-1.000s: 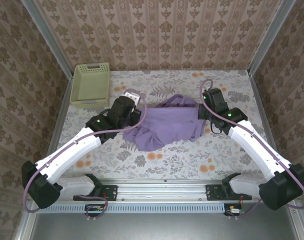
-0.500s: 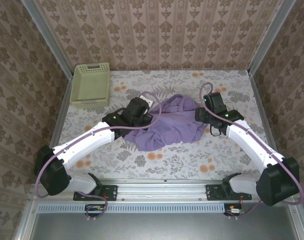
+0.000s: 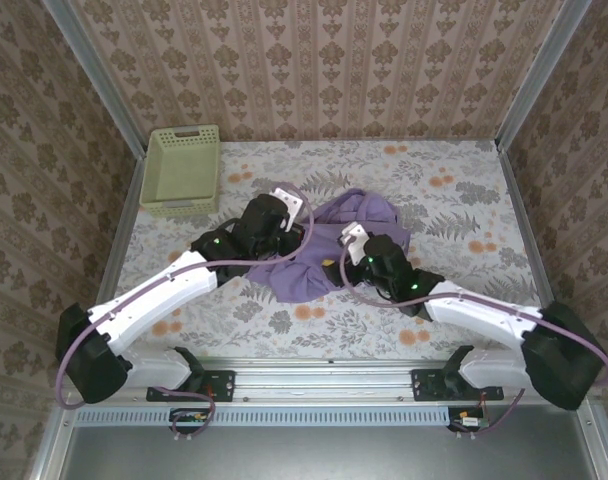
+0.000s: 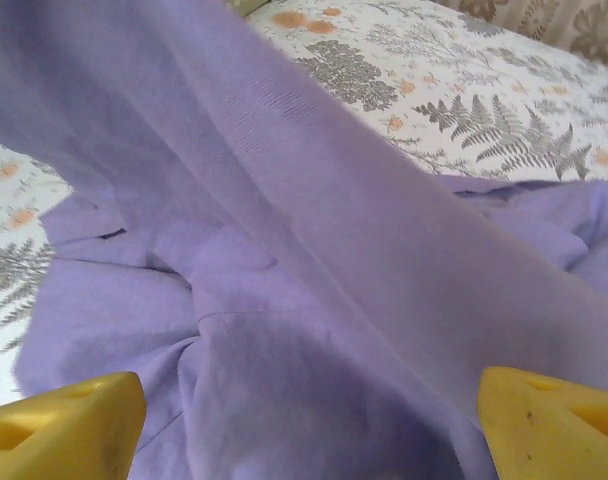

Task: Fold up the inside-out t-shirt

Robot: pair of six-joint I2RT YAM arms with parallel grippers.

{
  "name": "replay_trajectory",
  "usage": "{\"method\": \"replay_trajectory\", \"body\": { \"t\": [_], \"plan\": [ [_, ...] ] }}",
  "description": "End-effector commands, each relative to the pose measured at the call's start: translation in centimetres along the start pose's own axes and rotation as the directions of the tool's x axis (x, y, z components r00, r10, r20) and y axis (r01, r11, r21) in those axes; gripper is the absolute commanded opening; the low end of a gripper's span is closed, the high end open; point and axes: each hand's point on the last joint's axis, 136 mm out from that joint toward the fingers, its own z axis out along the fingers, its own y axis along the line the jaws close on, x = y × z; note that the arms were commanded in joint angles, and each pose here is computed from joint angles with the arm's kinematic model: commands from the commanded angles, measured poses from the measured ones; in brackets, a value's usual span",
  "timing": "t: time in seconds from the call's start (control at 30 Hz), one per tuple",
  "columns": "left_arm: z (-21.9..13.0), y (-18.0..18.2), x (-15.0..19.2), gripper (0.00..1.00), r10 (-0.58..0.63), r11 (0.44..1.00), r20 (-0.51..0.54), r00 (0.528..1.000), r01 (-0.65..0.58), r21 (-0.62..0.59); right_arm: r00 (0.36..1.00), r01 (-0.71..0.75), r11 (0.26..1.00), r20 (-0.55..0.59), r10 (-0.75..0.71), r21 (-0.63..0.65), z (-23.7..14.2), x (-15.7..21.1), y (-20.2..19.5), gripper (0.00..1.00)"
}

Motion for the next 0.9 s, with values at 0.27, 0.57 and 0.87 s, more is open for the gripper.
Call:
{"method": "replay_trajectory", "body": {
  "t": [0.27,0.57,0.87],
  "plan": [
    [-1.0,-0.8,-0.4,0.00,-0.038,0.997,0.034,0.999,0.035,0.072,0.923,0.197,0.951,0.282,-0.262,0.239,1.4,-6.4,-1.0,0.87],
    [-1.6,-1.2,-1.1,0.00,-0.046,0.994,0.056,0.997,0.040,0.103,0.909,0.272,0.932,0.254,-0.330,0.240,3.0,-6.3,-0.5,0.65],
    [-2.0,-0.7,-1.1,0.03,-0.060,0.994,0.066,0.996,0.054,0.092,0.917,0.222,0.940,0.271,-0.291,0.260,1.0,-6.7,-1.4,0.12]
  ]
}}
